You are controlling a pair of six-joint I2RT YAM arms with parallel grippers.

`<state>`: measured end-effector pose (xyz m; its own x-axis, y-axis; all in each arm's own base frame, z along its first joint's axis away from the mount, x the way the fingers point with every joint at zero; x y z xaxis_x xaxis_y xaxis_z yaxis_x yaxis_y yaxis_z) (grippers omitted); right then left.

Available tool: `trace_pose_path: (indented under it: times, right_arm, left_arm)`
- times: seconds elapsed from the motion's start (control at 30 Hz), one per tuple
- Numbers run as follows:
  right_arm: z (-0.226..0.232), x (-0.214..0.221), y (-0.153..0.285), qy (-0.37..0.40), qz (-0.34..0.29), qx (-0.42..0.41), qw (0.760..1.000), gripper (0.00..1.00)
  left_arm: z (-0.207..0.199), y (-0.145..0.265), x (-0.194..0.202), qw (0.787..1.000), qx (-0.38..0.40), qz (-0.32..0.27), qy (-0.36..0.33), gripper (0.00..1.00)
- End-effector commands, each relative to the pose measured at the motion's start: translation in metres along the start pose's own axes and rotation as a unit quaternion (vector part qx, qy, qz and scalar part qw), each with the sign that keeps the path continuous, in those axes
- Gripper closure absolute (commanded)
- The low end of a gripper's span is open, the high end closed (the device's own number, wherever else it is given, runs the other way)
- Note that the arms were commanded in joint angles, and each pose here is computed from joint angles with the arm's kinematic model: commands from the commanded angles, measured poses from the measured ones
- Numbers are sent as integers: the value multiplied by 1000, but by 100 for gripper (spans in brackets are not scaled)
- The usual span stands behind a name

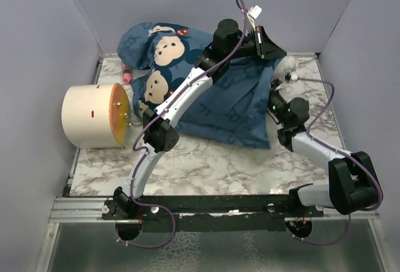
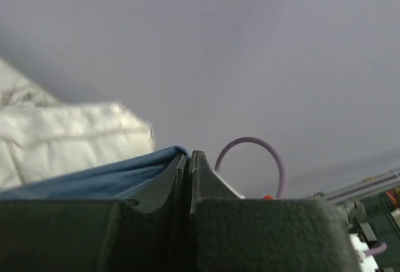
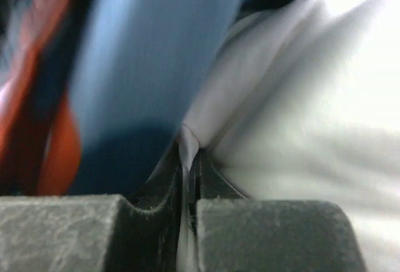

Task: Put the pillow into the pillowcase
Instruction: Stuff the pillow into the pillowcase.

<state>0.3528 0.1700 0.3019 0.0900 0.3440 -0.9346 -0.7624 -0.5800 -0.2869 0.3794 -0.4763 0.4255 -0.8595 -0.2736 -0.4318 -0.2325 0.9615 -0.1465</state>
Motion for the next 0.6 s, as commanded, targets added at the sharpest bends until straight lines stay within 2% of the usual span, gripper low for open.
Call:
trace_pose_path:
  times: [0.0,0.07,0.1,0.13,0.17,0.2,0.3,0.43,0.57]
  right_arm:
    - [53,107,65,-65,115,-95,987,98]
    - [56,131,91,-77,148,-99,981,91]
    - [58,139,101,-84,165,-103,977,84]
    - [61,144,110,-89,174,-110,975,77]
    - [65,145,118,-91,177,-116,973,70]
    - [68,142,124,-94,176,-120,972,64]
    - [80,113,135,-70,153,-133,977,46]
    - [70,60,141,-7,133,-45,990,21]
    - [42,24,160,39,137,106,984,11]
  left_arm:
    - [-10,-7,54,992,56,110,2,100]
    - [27,-3,75,990,5,143,14,100]
    - [46,2,89,987,-18,157,22,100]
    - [43,11,95,988,-17,155,18,100]
    - [67,18,109,987,-32,155,36,100]
    - [59,31,111,989,-20,142,33,100]
    - [73,65,124,990,-42,126,35,100]
    - [87,100,138,989,-63,123,47,100]
    - [93,111,141,990,-63,116,57,100]
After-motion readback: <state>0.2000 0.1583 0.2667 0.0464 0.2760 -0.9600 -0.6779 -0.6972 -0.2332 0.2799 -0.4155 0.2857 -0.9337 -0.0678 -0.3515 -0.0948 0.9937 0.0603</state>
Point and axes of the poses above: each gripper's point midway between its finger pads, its own y axis back along the fingers, its own z axis along the line the jaws close on, x = y × z, the point moved 4 cm from there along y, back along the fingers, and after that the axes turned 14 degrees about y, right-handed, at the moved point
